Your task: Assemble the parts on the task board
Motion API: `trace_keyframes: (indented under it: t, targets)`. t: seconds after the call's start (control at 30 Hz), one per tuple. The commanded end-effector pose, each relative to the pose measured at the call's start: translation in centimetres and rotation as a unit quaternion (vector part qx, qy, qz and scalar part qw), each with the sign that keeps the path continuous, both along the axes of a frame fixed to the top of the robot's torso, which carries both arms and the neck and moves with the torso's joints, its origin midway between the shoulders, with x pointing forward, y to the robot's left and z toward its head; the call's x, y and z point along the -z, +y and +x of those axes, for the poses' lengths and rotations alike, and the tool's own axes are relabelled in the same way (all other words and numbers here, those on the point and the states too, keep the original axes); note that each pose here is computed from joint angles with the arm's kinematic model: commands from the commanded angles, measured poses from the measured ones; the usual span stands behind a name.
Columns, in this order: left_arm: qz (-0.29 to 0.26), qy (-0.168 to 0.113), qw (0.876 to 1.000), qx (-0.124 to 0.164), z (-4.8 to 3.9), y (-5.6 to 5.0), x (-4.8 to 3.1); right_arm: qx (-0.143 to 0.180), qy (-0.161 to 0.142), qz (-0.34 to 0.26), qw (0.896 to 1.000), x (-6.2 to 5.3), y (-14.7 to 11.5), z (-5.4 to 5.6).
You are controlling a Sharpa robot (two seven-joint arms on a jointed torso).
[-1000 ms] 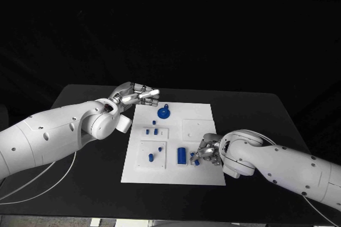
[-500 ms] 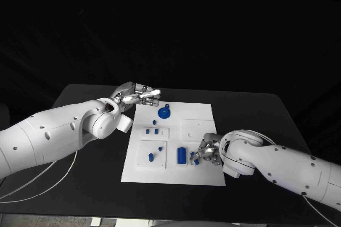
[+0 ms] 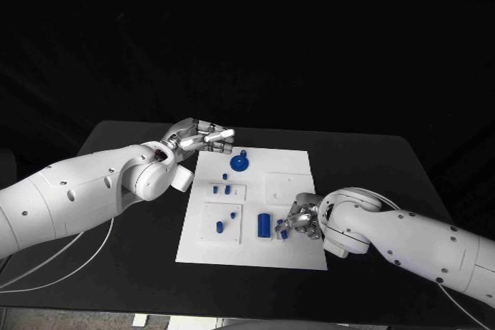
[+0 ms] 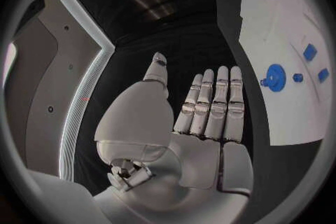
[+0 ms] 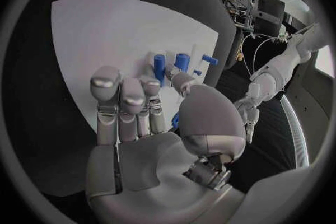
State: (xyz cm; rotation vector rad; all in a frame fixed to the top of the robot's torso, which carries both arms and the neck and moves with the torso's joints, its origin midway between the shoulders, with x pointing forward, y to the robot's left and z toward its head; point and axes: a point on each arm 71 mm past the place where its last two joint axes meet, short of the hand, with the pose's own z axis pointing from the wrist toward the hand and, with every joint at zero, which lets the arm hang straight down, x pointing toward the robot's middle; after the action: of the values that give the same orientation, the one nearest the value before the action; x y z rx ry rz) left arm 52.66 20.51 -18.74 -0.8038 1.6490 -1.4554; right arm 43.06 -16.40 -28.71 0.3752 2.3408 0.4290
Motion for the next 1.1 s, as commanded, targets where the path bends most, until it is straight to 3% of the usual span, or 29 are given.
trace_keyframes:
  t: [0.03, 1.1]
  targets:
    - [-0.004, -0.001, 1.0, 0.007, -0.05, -0.28, -0.09, -0.011, 0.008, 0.002, 1.0, 0.27, 0.24, -0.2]
    - [-0.002, -0.001, 1.0, 0.007, 0.0, -0.3, -0.06, -0.017, 0.012, 0.006, 1.0, 0.37, 0.3, -0.38]
